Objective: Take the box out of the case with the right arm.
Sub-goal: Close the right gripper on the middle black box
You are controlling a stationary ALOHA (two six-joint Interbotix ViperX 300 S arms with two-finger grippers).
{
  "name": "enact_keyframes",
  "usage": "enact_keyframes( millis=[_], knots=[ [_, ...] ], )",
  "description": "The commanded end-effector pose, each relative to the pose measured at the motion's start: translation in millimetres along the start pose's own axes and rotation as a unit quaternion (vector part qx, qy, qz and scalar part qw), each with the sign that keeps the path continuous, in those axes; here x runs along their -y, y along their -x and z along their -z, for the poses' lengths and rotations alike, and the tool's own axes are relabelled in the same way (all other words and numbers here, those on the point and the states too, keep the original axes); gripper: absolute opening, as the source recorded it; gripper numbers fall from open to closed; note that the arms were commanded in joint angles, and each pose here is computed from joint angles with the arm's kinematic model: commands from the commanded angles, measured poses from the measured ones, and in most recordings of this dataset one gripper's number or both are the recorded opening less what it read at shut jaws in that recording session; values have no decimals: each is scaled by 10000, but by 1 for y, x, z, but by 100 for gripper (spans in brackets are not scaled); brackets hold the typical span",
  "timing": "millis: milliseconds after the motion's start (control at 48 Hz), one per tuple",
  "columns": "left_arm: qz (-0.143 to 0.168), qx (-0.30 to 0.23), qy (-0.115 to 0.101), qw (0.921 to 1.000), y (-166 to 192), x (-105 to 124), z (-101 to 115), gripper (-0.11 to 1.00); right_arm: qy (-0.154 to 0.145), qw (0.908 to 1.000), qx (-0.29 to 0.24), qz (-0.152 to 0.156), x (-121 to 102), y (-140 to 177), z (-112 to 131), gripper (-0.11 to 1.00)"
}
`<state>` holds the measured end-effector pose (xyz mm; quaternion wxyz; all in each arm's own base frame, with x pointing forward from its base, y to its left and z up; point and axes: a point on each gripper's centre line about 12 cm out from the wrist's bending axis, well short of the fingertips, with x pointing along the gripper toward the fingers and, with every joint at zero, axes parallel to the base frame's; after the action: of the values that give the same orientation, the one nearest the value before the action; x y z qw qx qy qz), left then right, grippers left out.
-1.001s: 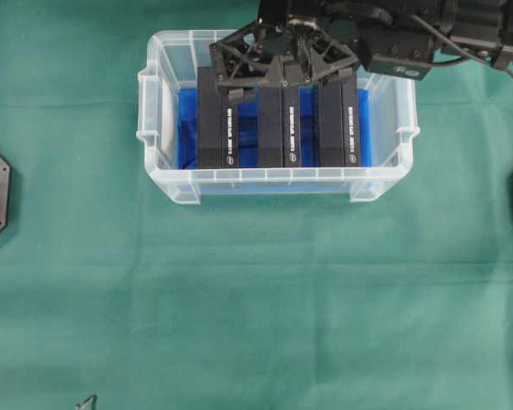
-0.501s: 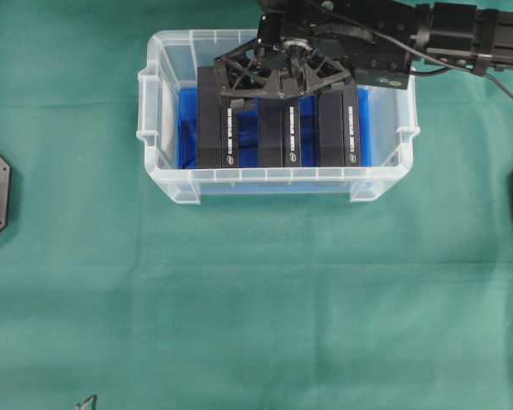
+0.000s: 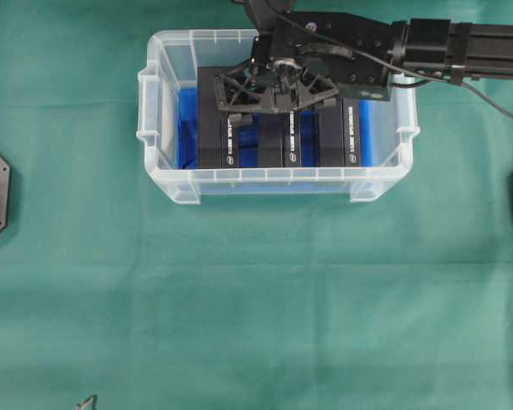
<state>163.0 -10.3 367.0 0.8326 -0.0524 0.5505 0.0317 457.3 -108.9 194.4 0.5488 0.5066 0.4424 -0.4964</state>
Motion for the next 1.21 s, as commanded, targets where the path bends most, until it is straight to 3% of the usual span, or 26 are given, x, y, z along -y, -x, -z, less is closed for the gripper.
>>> enact_keyframes(
  millis=[0,626,709,834,1189],
  knots=[
    [-4,110,16,9999,6,0,-4,0,-20,9999,26,-167,-2,11,0,93],
    [0,109,16,9999,6,0,-4,0,-151,9998,-154,-53,2,1,11,92],
    [-1,102,15,9999,6,0,-4,0,-164,9997,-143,-75,2,0,11,87],
    [-1,102,23,9999,6,0,-4,0,-270,9995,-108,-83,3,-1,11,65],
    [0,109,16,9999,6,0,-4,0,-291,9994,-32,-165,0,0,9,65]
  ],
)
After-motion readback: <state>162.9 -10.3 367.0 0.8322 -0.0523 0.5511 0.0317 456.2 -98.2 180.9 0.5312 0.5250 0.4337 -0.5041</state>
